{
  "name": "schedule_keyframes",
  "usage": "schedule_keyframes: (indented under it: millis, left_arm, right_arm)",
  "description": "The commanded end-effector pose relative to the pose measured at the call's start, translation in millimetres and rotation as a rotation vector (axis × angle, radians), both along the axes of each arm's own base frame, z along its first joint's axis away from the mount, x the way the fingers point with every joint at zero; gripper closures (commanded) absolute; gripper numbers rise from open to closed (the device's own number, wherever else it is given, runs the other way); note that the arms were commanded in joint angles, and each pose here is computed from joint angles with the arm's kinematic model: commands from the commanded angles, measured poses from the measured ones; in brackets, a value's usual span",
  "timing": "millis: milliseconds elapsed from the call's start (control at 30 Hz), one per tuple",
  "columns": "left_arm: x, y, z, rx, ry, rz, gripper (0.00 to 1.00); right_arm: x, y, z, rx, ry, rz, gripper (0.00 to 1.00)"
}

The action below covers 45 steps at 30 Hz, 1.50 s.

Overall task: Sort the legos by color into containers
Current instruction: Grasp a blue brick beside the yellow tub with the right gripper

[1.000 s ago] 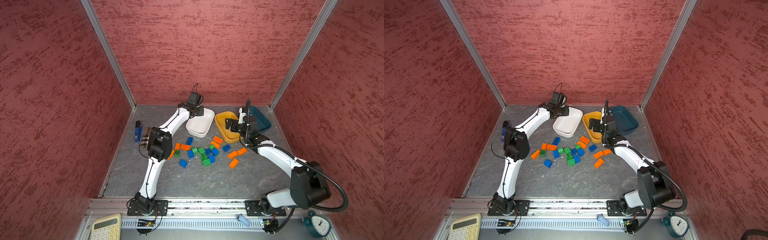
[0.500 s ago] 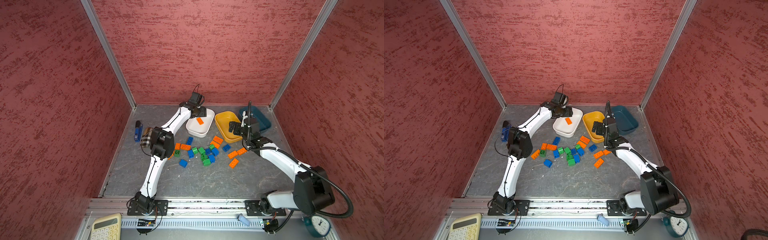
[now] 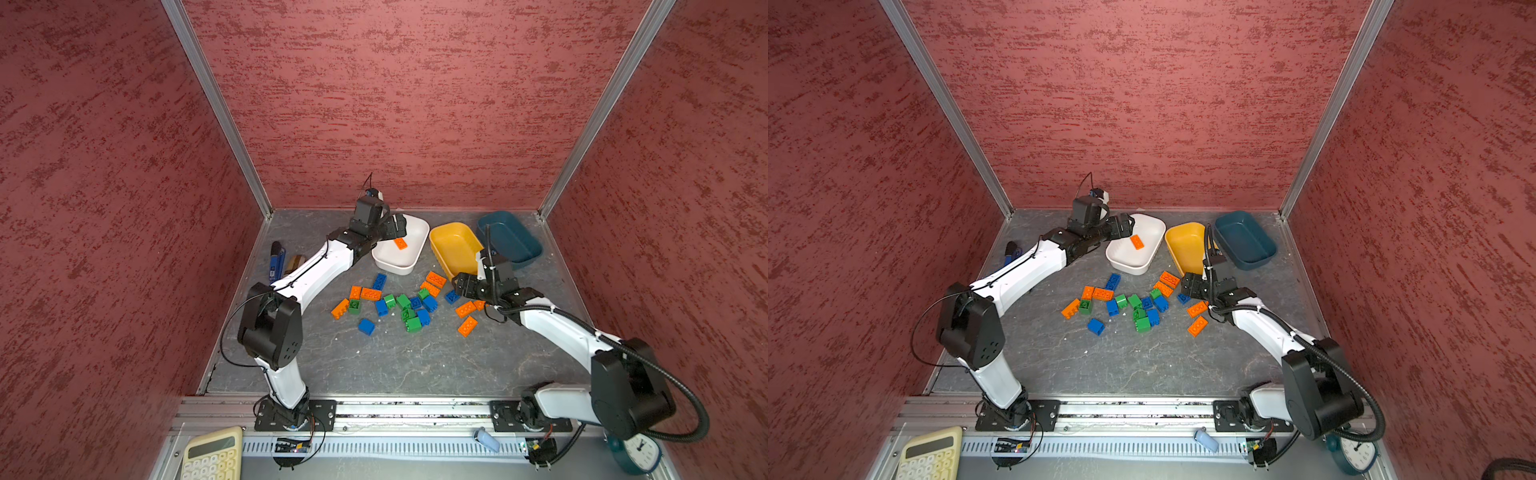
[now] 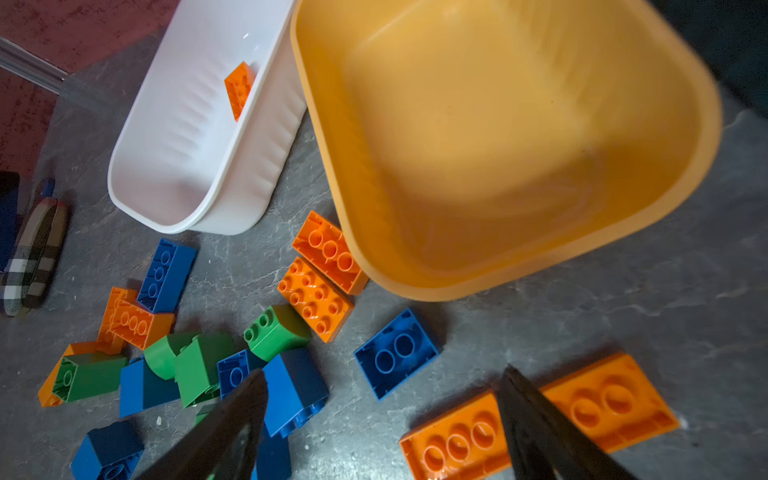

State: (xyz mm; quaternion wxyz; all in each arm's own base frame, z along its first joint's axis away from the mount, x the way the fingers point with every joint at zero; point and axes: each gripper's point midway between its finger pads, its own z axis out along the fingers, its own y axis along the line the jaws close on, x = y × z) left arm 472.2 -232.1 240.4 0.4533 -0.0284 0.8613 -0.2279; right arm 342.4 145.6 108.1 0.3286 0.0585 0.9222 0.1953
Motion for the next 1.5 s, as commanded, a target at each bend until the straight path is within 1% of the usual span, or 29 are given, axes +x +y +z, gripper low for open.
schedule_keyframes:
  millis: [0, 67, 133, 233, 333, 467, 600, 767, 833, 900, 1000, 1100, 1300, 1367, 1467]
  left_arm:
    - [3.9, 16.8, 14.7, -0.078, -0.105, 0.084, 0.01]
    - [-2.4, 22.5, 12.2, -0.097, -0.12, 0.08, 0.01]
    - [-6.7, 25.0, 9.7, -0.096, -0.129, 0.075, 0.01]
    - [-9.7, 28.4, 4.0, -0.071, -0.123, 0.077, 0.01]
    - [-8.6, 36.3, -2.8, -0.042, -0.094, 0.121, 0.01]
    - [-3.8, 42.8, -9.7, 0.01, -0.048, 0.168, 0.01]
    - [-1.9, 43.5, -14.4, 0.053, -0.032, 0.182, 0.01]
    - [-0.6, 45.0, -17.6, 0.061, -0.022, 0.193, 0.01]
    - [-0.5, 39.8, -16.1, 0.061, -0.03, 0.16, 0.01]
    - [-1.3, 32.9, -12.7, 0.062, -0.049, 0.123, 0.01]
    - [-1.9, 26.8, -12.2, 0.081, -0.062, 0.099, 0.01]
    - [-1.5, 24.6, -13.5, 0.097, -0.061, 0.1, 0.01]
    - [-4.0, 18.5, -19.2, 0.127, -0.045, 0.082, 0.01]
    - [-5.3, 17.9, -20.9, 0.126, -0.037, 0.082, 0.01]
    - [-6.5, 19.5, -20.2, 0.113, -0.035, 0.097, 0.01]
  right_arm:
    - [0.2, 5.6, -11.6, -0.013, 0.077, -0.073, 0.14]
    - [3.0, 2.1, -17.1, -0.055, 0.093, -0.129, 0.15]
    - [2.6, 0.2, -32.9, -0.112, 0.137, -0.176, 0.17]
    - [2.0, 1.5, -43.4, -0.164, 0.145, -0.234, 0.2]
    - [4.2, 2.0, -50.9, -0.206, 0.145, -0.261, 0.25]
    - [10.5, 8.9, -57.6, -0.212, 0.141, -0.265, 0.29]
    - [18.5, 11.2, -60.3, -0.231, 0.125, -0.281, 0.3]
    - [26.4, 9.6, -66.9, -0.267, 0.113, -0.295, 0.34]
    - [26.4, 9.3, -72.0, -0.277, 0.119, -0.288, 0.37]
    - [23.5, 11.2, -77.4, -0.286, 0.133, -0.268, 0.4]
    - [17.2, 13.4, -83.5, -0.298, 0.151, -0.227, 0.44]
    - [8.7, 17.7, -86.9, -0.304, 0.149, -0.138, 0.52]
    - [-9.7, 12.2, -92.1, -0.353, 0.148, -0.029, 0.61]
    - [-14.7, 19.3, -88.0, -0.328, 0.131, 0.035, 0.64]
    - [-19.8, 33.3, -71.5, -0.263, 0.062, 0.136, 0.65]
